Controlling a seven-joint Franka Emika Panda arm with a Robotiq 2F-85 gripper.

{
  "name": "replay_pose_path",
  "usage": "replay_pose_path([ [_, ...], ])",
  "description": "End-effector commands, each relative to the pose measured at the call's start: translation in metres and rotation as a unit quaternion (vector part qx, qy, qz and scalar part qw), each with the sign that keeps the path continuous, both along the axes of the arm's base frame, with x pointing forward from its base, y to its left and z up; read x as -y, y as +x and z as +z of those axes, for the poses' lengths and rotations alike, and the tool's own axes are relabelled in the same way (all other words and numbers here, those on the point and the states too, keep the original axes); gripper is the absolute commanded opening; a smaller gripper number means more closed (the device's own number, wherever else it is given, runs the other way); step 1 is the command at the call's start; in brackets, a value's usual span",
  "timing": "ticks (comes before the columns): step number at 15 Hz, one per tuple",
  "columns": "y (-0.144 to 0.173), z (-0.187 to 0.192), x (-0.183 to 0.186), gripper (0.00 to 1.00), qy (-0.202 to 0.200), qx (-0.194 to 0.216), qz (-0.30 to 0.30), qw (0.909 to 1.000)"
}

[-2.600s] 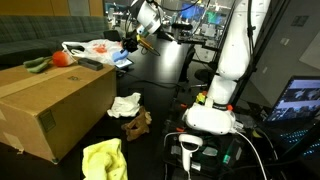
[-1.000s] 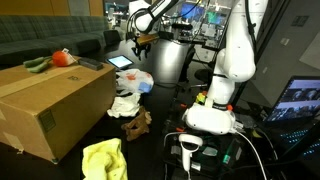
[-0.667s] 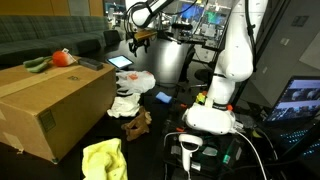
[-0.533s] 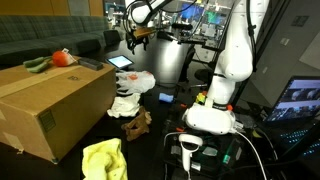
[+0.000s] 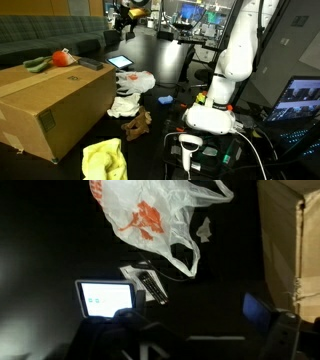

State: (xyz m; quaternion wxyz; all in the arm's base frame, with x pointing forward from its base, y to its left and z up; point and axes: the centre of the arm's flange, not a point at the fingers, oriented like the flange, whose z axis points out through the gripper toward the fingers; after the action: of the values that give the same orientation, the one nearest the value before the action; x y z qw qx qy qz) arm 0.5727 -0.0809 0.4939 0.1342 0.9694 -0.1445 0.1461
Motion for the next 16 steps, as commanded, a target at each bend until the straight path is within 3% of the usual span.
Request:
replay_pose_path([
  [1, 0.036, 0.036, -0.035, 1.0, -0.012, 0.011, 0.09, 0.9958],
  [6, 0.079, 0.05, -0.084, 1.0, -0.017, 0.01, 0.174, 0.9845],
  [11, 0.112, 0.045, -0.122, 1.0, -0.027, 0.004, 0.207, 0.9779],
  [16, 0.139, 0.035, -0.152, 1.0, -0.011, 0.011, 0.229, 0.9734],
])
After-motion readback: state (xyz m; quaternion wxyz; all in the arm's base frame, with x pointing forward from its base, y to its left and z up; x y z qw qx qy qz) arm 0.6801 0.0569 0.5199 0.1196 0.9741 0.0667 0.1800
